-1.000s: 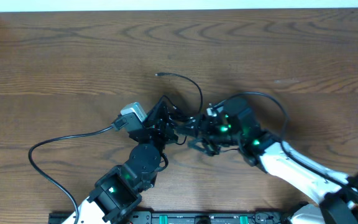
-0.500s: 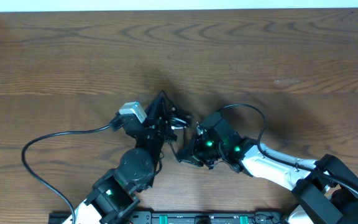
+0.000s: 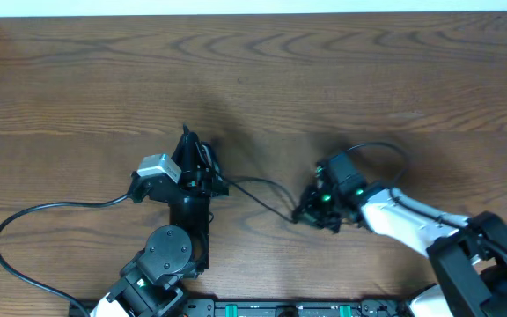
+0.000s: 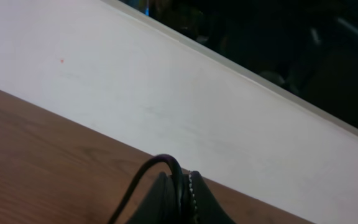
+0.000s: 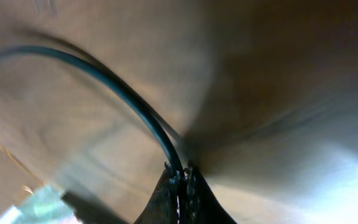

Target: Untangle cables

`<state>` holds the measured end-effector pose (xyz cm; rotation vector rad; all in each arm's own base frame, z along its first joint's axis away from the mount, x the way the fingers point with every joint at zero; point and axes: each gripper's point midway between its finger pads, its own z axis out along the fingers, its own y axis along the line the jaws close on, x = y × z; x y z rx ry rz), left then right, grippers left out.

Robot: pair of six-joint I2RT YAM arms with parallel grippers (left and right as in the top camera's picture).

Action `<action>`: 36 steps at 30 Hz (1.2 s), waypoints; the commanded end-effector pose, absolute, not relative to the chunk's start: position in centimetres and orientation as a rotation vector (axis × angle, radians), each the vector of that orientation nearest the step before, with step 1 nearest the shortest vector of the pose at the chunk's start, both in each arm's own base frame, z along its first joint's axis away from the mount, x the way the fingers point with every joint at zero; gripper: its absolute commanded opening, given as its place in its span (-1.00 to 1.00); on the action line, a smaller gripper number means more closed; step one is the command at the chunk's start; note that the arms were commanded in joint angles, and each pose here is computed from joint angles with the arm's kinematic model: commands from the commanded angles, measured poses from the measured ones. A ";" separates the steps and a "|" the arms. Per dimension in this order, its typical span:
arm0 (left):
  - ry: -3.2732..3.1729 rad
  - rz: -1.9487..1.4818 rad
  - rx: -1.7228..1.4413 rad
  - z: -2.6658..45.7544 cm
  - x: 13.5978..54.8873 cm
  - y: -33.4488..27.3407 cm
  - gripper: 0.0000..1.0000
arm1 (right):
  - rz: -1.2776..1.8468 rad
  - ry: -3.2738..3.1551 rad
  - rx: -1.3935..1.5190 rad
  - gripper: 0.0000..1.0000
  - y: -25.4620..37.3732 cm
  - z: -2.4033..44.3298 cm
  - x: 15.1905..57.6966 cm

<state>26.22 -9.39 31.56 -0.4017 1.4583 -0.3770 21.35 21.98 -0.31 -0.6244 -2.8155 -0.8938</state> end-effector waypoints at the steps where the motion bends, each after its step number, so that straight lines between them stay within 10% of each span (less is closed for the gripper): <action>1: 1.413 -0.315 -0.447 32.8 25.8 -7.6 -0.85 | -0.754 -2.935 -0.654 -0.97 17.6 -1.9 22.8; 16: 1.469 -0.495 -0.253 32.6 26.0 -12.1 -0.85 | -0.698 -3.133 -0.904 -0.20 8.2 1.1 27.5; 21: 1.527 -0.535 -0.152 31.4 25.9 -14.0 -0.85 | -0.835 -3.300 -0.805 0.99 7.5 5.8 28.7; 36: 1.787 -0.386 -0.004 23.4 28.0 -17.1 -0.85 | -1.346 -3.279 -0.378 0.98 12.7 12.3 26.9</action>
